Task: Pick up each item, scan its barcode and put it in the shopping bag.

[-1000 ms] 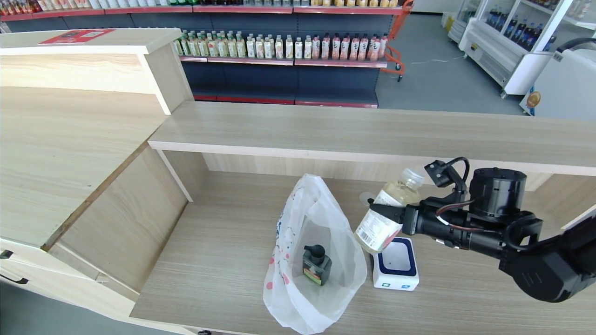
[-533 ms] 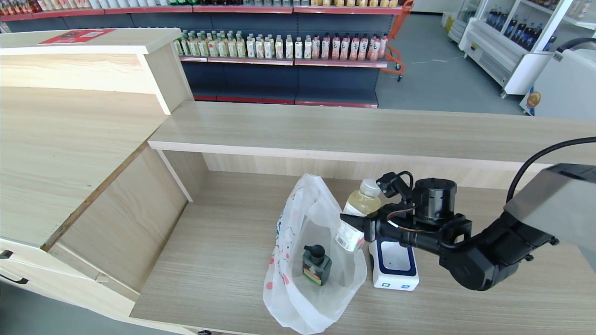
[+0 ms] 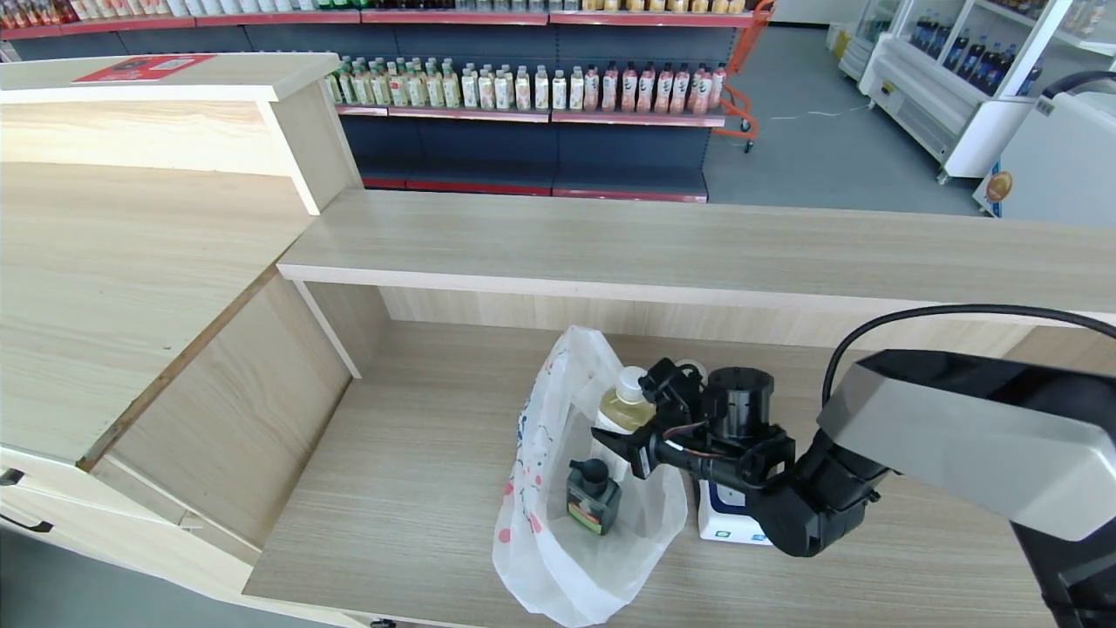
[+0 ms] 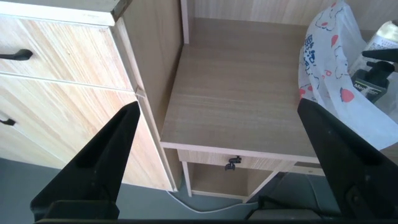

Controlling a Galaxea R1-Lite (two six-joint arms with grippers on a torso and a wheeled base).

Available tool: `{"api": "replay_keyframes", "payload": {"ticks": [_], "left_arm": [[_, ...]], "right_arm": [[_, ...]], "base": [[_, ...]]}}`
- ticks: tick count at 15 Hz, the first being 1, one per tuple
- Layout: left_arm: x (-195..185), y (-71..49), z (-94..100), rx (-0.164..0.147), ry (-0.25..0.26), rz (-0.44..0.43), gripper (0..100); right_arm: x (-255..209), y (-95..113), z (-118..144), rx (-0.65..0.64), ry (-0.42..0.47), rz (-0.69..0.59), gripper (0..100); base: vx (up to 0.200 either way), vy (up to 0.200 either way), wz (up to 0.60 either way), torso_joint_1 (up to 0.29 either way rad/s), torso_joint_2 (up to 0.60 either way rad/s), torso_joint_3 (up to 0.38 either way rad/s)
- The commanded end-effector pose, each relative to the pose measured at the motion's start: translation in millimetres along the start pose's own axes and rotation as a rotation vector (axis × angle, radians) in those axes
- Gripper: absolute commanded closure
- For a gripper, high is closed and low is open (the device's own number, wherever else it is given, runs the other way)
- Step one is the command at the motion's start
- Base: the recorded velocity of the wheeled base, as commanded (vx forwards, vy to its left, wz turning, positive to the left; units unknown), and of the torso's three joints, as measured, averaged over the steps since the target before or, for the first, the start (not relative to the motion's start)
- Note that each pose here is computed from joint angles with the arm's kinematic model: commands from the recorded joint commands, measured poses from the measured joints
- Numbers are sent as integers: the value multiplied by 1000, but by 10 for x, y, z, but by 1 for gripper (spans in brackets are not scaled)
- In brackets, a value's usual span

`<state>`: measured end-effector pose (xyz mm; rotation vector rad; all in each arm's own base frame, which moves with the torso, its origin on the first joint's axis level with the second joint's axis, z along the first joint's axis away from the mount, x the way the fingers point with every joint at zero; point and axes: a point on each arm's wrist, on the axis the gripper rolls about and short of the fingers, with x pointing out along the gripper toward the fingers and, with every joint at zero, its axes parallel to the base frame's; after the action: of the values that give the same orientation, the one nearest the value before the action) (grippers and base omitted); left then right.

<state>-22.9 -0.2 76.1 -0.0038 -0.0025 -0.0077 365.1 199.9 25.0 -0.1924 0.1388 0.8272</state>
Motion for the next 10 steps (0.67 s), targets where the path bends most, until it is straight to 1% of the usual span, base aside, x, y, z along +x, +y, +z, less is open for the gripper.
{"api": "replay_keyframes", "payload": {"ticks": [1, 3, 4, 5, 8, 9, 10], "left_arm": [[0, 0, 0, -1, -1, 0, 0], [0, 0, 0, -1, -1, 0, 0], [0, 0, 0, -1, -1, 0, 0], [0, 0, 0, -1, -1, 0, 0], [0, 0, 0, -1, -1, 0, 0], [0, 0, 0, -1, -1, 0, 0], [0, 0, 0, -1, -1, 0, 0]], "right_arm": [[94, 30, -225, -17, 20, 8, 100], [103, 16, -277, -61, 23, 6, 100], [102, 13, -257, -68, 8, 6, 0], [93, 11, -228, -59, 2, 4, 0], [-17, -4, 87, 94, -48, -1, 0], [-154, -4, 303, 205, -51, 0, 0], [-277, -12, 468, 289, -45, -2, 0]], "base": [[0, 0, 0, 0, 0, 0], [0, 0, 0, 0, 0, 0], [0, 0, 0, 0, 0, 0], [0, 0, 0, 0, 0, 0], [0, 0, 0, 0, 0, 0], [0, 0, 0, 0, 0, 0], [0, 0, 0, 0, 0, 0]]}}
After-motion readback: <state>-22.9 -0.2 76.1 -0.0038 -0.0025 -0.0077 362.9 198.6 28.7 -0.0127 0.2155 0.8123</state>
